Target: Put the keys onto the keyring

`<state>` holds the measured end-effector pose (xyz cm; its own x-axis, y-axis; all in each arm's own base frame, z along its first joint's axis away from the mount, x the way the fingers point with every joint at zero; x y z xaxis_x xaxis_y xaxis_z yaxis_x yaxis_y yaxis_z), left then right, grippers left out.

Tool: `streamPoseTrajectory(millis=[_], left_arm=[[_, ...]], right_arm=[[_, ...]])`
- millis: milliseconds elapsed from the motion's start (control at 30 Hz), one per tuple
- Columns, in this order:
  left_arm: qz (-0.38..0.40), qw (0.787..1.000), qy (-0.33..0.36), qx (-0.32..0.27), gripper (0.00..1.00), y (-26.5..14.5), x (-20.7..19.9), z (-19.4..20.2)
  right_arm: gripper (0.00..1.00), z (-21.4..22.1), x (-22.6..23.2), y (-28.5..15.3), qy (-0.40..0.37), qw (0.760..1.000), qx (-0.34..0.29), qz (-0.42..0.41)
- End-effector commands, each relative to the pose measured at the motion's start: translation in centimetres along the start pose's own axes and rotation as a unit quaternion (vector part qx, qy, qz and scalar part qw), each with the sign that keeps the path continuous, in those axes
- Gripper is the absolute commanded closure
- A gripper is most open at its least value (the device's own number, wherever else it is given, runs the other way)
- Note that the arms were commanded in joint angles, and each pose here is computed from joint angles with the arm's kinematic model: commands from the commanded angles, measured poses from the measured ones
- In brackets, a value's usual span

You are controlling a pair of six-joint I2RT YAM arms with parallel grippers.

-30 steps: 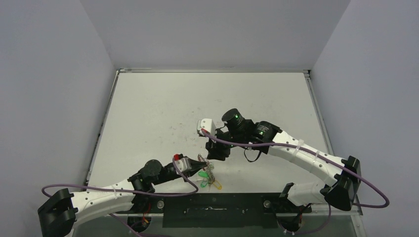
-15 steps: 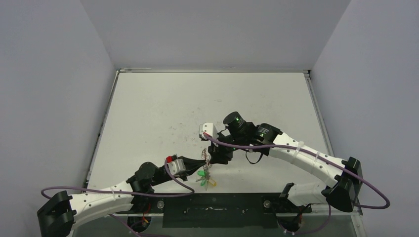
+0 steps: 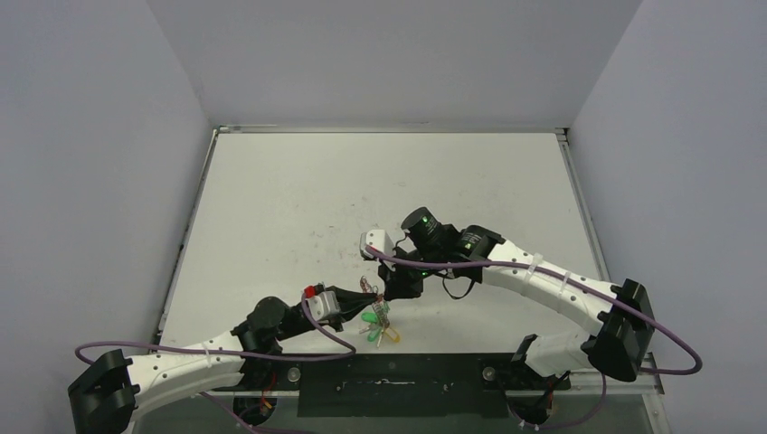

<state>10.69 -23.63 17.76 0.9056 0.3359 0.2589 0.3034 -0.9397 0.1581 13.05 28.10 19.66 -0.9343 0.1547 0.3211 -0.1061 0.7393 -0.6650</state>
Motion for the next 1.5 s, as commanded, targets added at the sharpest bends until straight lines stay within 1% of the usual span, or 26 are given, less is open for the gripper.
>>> streamPoseTrajectory(millis=[0,167,267,333,400,467,533,633,733,1033,1300,1400,1467], left_arm=[[-0.013,0.998,0.008,-0.053,1.00,0.3,0.6,-2.4],[-0.011,0.999,0.005,-0.049,1.00,0.2,0.5,-2.3],[-0.010,0.999,0.004,-0.046,1.00,0.3,0.5,-2.2],[-0.008,0.999,0.003,-0.044,1.00,0.3,0.4,-2.1],[-0.006,0.999,0.002,-0.041,1.00,0.3,0.4,-2.0],[-0.005,0.999,0.002,-0.041,1.00,0.3,0.3,-2.0],[-0.005,0.999,0.002,-0.042,1.00,0.2,0.3,-2.0],[-0.005,0.999,0.002,-0.042,1.00,0.3,0.3,-2.1],[-0.004,0.999,0.003,-0.044,1.00,0.3,0.3,-2.2],[-0.002,0.999,0.003,-0.047,1.00,0.3,0.3,-2.4],[-0.003,0.999,0.003,-0.051,1.00,0.2,0.3,-2.6],[-0.002,0.999,0.003,-0.050,1.00,0.2,0.3,-2.6],[-0.002,0.999,0.002,-0.049,1.00,0.2,0.3,-2.6]], right_arm=[[1.00,0.6,-0.5,0.8,0.007,1.000,0.007,-0.002],[0.99,0.6,-0.9,1.4,0.016,1.000,0.004,0.000],[0.89,0.2,-0.9,1.3,0.009,1.000,-0.013,0.004],[0.78,-0.1,-0.8,1.0,-0.001,1.000,-0.030,0.009],[0.71,-0.3,-0.6,0.6,-0.015,0.999,-0.048,0.011],[0.68,-0.7,-0.3,0.2,-0.035,0.997,-0.066,0.008],[0.68,-0.9,0.1,-0.1,-0.053,0.995,-0.081,0.000],[0.69,-1.2,0.6,-0.4,-0.081,0.992,-0.101,-0.012],[0.70,-1.3,0.5,-0.3,-0.091,0.989,-0.112,-0.013],[0.75,-1.4,0.5,0.9,-0.098,0.988,-0.108,-0.043],[0.86,-0.9,0.3,1.7,-0.096,0.989,-0.097,-0.053],[1.00,-0.8,0.1,1.7,-0.094,0.990,-0.095,-0.051],[1.00,-0.8,0.0,1.6,-0.091,0.990,-0.094,-0.048]])
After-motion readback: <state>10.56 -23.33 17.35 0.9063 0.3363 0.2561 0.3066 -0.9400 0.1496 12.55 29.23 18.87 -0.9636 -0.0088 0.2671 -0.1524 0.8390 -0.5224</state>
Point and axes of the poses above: each gripper's point midway between its finger pads, its own y axis out along the fingers, its own x axis along the line the jaws close on, z = x × y, the point moved 4 cm from there along -y, back along the fingers, and after that the axes turned 10 degrees about y, right-handed, at the moved point
